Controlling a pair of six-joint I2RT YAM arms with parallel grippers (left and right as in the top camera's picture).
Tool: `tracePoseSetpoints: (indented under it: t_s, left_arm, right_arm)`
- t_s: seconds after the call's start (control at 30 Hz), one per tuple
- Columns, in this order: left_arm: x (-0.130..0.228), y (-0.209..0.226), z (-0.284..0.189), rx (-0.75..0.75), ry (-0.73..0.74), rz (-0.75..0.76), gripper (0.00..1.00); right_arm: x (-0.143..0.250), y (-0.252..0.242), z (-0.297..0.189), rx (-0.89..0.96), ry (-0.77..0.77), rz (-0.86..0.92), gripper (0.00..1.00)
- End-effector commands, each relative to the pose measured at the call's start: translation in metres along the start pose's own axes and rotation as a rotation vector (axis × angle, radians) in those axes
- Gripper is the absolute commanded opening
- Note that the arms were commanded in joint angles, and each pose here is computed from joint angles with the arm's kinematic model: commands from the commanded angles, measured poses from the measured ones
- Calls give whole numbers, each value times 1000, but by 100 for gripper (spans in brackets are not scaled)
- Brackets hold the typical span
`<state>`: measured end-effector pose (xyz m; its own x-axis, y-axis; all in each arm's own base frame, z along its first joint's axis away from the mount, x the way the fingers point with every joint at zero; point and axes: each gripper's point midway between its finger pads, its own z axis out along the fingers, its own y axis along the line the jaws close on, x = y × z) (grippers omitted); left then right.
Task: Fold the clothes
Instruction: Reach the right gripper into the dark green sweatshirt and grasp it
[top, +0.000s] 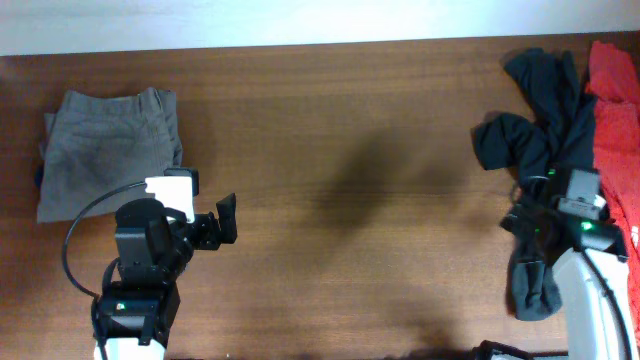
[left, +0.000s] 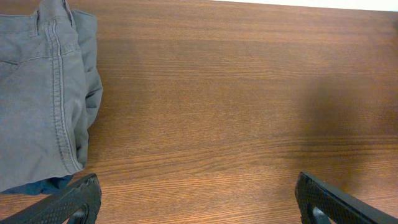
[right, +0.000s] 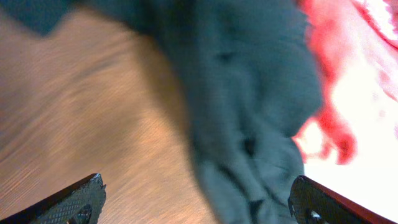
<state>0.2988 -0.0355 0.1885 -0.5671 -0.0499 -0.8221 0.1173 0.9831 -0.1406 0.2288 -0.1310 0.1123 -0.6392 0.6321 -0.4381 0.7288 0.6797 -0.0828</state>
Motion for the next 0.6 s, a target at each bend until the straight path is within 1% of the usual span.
tracePoseSetpoints:
  t_s: [0.0,0.07,0.1,0.13,0.2,0.27,0.33,0.43,0.53,0.57]
  left_arm:
    - [-12,-6,-4,24,-26,0,99]
    - [-12,-6,-4,24,-26,0,99]
    - [-12,-6,-4,23,-26,0,99]
    - [-12,-6,-4,23,-26,0,99]
    - [-12,-6,-4,24,-26,0,99]
    - [-12,-6,-4,24,-26,0,99]
    - [-12,-6,-4,24,-26,0,99]
    - [-12,-6,-4,24,-26,0,99]
    - [-12,-6,-4,24,-26,0,99]
    - [-12,-6,-4,24,-26,0,99]
  right_arm:
    - [-8,-30,10,98,10,129,99]
    - [-8,-39,19,123,34,159,99]
    - [-7,-41,23,127,49,153,100]
    - [-5,-41,27,123,68,135,98]
    - [0,-37,35,109,110,106,93]
    - [6,-31,44,95,150,97,84]
    - [10,-23,52,65,188,95,80]
    - [15,-14,63,31,227,94,75]
    - [15,-12,70,30,235,93,61]
    - [14,-11,72,29,231,94,53]
